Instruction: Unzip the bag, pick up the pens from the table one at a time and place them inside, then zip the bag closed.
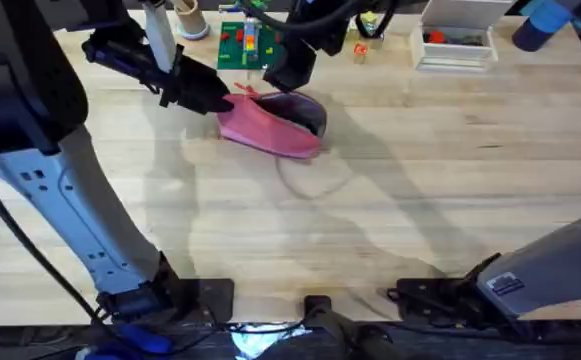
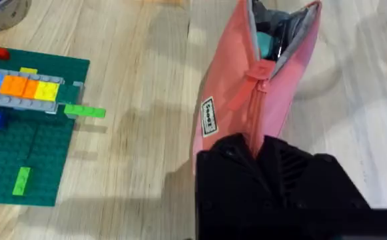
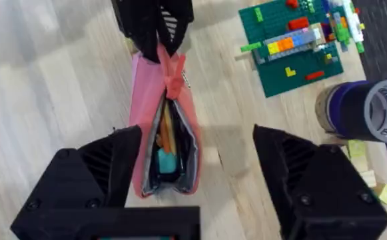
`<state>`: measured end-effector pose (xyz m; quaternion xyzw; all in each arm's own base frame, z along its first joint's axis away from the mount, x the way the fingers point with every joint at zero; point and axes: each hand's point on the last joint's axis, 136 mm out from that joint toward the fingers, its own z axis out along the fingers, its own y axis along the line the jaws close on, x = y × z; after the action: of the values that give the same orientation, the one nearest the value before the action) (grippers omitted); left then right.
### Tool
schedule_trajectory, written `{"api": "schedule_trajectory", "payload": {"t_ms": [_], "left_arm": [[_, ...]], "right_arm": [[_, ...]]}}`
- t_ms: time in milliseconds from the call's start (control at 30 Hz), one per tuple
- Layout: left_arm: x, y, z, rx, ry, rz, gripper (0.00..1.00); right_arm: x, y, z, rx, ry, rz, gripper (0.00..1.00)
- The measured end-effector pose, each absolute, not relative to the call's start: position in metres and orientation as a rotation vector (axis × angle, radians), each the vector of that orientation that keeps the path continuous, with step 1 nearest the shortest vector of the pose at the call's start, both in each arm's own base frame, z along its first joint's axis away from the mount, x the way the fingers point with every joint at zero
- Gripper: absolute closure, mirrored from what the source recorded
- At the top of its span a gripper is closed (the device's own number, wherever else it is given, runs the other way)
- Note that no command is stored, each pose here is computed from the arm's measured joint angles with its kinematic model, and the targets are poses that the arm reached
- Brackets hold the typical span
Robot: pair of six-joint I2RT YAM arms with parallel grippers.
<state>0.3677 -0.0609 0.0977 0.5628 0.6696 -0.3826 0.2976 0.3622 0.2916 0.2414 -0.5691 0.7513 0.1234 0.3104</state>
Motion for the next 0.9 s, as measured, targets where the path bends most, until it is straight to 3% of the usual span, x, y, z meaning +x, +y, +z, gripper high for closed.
{"api": "schedule_trajectory", "payload": {"t_ms": [333,900], "left_arm": [[0.368,-0.061,0.098,1.494,1.782,-1.018,0.959],[0.368,-0.061,0.098,1.494,1.782,-1.018,0.959]], "right_arm": [[0.355,0.304,0.237,-1.535,1.966,0.386,0.005],[0.366,0.332,0.190,-1.579,1.982,0.527,0.005]]}}
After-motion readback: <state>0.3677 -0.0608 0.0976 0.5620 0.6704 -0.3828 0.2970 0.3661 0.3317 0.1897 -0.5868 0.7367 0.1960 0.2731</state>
